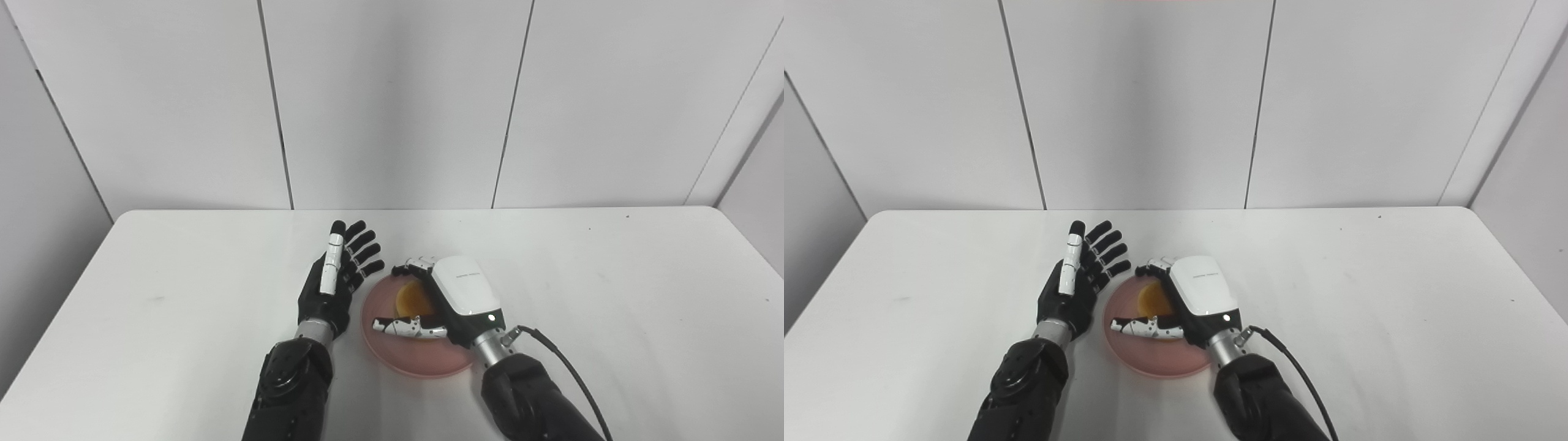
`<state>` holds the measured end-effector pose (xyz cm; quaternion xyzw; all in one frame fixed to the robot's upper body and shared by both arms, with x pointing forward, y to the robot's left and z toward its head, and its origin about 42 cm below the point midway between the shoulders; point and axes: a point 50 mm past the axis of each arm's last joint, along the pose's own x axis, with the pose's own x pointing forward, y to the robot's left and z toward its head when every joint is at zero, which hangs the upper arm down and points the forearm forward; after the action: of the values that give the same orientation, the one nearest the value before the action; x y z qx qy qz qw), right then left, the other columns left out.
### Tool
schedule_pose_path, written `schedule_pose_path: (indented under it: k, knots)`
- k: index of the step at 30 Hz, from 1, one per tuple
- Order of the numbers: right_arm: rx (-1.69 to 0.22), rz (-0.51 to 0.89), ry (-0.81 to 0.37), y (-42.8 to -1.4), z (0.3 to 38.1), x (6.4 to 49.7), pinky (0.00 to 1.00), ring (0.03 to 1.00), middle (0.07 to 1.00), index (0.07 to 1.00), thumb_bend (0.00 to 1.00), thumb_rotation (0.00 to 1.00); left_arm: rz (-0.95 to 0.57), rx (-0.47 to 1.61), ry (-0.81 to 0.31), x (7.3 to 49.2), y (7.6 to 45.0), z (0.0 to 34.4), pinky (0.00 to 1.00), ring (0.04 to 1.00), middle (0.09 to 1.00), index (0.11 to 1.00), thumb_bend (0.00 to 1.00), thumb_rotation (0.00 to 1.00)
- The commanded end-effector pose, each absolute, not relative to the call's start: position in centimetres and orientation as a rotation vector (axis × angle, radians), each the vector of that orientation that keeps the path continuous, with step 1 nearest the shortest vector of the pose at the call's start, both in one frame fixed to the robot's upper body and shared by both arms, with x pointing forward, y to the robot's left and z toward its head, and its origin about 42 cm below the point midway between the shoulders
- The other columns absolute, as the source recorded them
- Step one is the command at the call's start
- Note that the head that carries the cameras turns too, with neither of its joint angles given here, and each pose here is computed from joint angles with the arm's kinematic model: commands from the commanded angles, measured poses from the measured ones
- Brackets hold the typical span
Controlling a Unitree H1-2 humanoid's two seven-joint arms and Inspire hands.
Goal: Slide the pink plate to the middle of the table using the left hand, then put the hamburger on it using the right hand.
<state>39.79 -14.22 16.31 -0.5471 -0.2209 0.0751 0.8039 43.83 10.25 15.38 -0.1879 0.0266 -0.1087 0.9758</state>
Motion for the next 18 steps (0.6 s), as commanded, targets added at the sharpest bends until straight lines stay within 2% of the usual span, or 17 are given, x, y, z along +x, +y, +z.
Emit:
schedule_pose_path:
  k: [1,3,9,16,18]
  knots:
    - [-1.143,0.111,-0.541,-14.0,17.7,40.1,0.65,0.741,0.760,0.709,0.66,0.96,-0.222,-0.372,0.062,43.9,9.8,15.6,0.72,0.811,0.818,0.780,0.89,0.80]
    - [-1.138,0.114,-0.535,-14.1,17.3,39.9,0.67,0.759,0.779,0.729,0.67,0.99,-0.219,-0.369,0.062,43.9,9.8,15.7,0.72,0.809,0.815,0.775,0.89,0.80]
    - [-1.121,0.120,-0.538,-14.4,16.9,39.8,0.66,0.754,0.781,0.737,0.72,1.00,-0.223,-0.399,0.066,43.8,9.8,15.8,0.74,0.814,0.818,0.775,0.88,0.80]
    - [-1.064,0.099,-0.592,-14.6,18.1,39.7,0.64,0.745,0.777,0.736,0.73,1.00,-0.230,-0.392,0.069,43.8,9.7,15.9,0.71,0.800,0.820,0.779,0.90,0.80]
    - [-0.993,0.074,-0.610,-14.7,19.0,39.5,0.64,0.745,0.779,0.738,0.74,1.00,-0.231,-0.394,0.067,43.9,9.7,15.9,0.72,0.801,0.818,0.777,0.90,0.79]
